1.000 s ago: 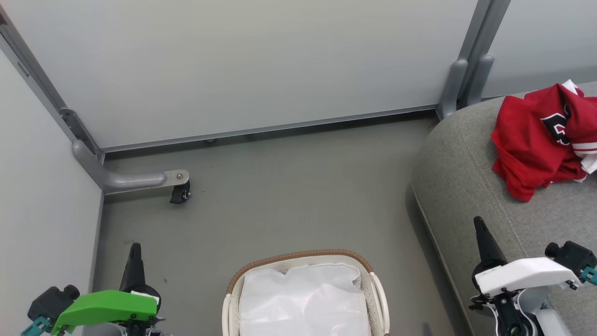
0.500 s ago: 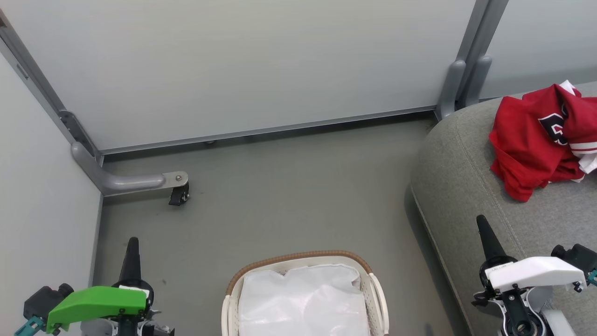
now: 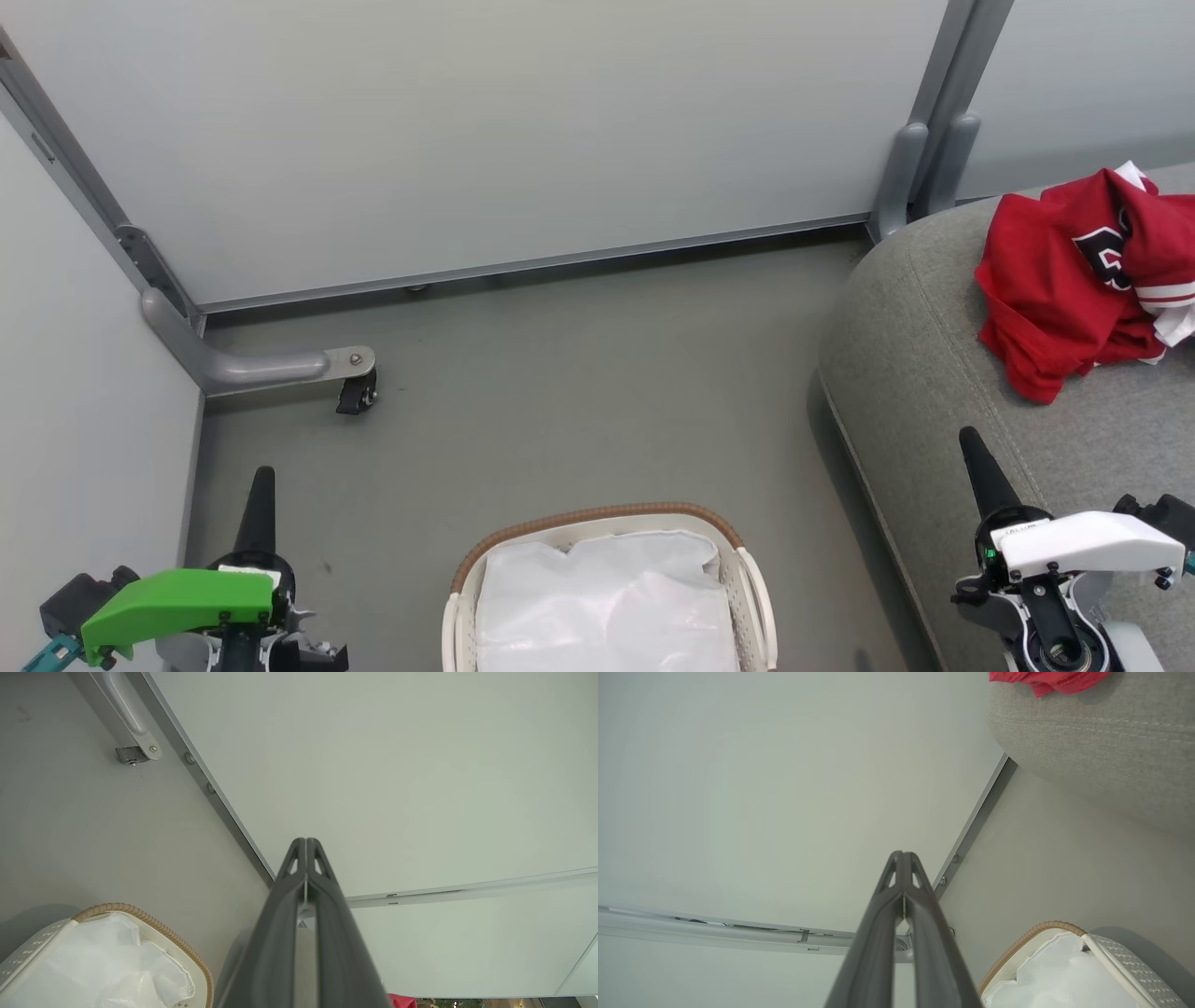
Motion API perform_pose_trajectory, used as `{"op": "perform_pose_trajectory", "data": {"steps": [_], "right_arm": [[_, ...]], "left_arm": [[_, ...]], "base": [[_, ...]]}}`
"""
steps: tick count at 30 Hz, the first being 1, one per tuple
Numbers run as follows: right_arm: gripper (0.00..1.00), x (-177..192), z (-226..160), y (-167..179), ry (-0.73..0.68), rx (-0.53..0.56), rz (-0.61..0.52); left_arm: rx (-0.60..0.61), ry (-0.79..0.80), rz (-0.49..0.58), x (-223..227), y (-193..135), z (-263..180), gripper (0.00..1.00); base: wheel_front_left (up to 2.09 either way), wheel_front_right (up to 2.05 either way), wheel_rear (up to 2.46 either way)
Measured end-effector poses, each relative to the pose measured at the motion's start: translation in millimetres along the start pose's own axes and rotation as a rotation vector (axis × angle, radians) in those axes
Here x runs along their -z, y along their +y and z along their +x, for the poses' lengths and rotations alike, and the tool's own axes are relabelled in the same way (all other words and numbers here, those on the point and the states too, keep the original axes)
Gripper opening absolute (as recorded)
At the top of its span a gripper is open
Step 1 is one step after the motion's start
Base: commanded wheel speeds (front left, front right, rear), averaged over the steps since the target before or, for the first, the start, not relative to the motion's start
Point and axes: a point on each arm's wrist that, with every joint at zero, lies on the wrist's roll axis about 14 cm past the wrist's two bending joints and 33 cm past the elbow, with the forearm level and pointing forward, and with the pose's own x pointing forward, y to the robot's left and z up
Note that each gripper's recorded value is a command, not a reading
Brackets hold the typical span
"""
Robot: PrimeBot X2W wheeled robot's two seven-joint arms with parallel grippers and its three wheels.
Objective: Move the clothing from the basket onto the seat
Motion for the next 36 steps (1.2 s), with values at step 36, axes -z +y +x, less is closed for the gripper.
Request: {"op": "perform_pose_trajectory", "data": {"steps": [36], "right_arm": [[0.0,-12.6,-3.0,9.3,-0.012,-0.045,0.281]], "left_arm": [[0.077,0.015,-0.245,-5.8,-21.9,5.6,0.0]], "base": [[0.0,0.0,0.0]]}}
